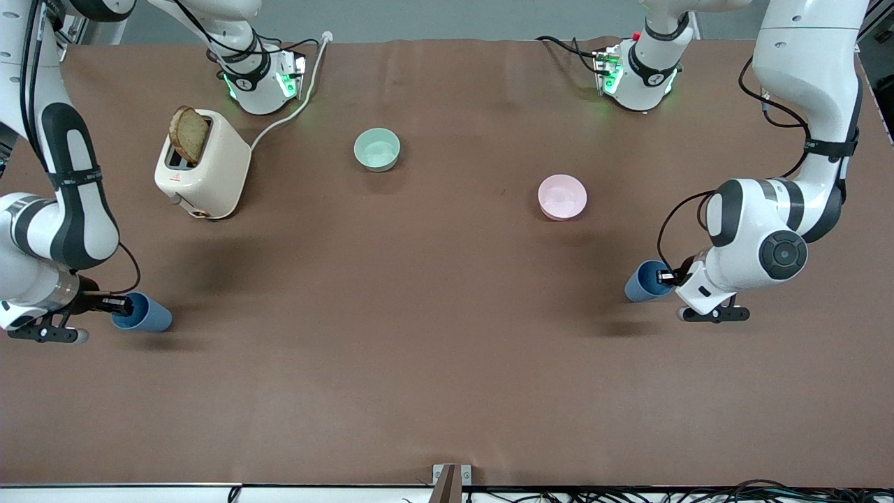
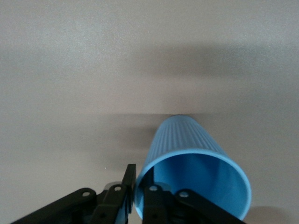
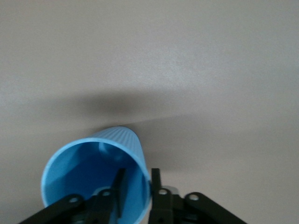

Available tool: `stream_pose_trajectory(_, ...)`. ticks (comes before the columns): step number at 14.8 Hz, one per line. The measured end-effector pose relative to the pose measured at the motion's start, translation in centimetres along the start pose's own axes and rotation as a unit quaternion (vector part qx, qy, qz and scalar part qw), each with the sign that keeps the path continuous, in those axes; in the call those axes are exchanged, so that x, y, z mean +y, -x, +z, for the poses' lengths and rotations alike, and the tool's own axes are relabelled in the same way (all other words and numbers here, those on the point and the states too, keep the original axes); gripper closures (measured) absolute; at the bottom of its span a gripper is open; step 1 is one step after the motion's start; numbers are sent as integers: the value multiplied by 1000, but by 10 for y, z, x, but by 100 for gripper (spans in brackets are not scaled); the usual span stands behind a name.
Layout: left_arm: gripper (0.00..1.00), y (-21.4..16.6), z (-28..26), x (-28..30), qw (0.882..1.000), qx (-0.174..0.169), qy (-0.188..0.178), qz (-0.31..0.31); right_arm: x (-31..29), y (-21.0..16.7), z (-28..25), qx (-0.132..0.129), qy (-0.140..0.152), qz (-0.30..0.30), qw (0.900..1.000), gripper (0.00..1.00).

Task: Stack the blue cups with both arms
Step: 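Grasp a blue cup with the left gripper while the right gripper grasps the other, then set the blue cup mid-table with the left gripper while the right gripper lifts its cup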

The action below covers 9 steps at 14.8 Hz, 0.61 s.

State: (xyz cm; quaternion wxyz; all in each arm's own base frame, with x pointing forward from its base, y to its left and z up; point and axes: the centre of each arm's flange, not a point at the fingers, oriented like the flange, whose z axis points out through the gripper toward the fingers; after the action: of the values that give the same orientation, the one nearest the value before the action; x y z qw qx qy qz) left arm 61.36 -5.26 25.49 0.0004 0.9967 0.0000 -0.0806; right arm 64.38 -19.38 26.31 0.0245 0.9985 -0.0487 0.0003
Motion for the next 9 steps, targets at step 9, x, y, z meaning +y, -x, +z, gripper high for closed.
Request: stream_pose_trajectory(9, 94, -8, -105, 67, 998, 10, 17, 56, 5, 1, 2, 0, 0, 4, 1000, 89)
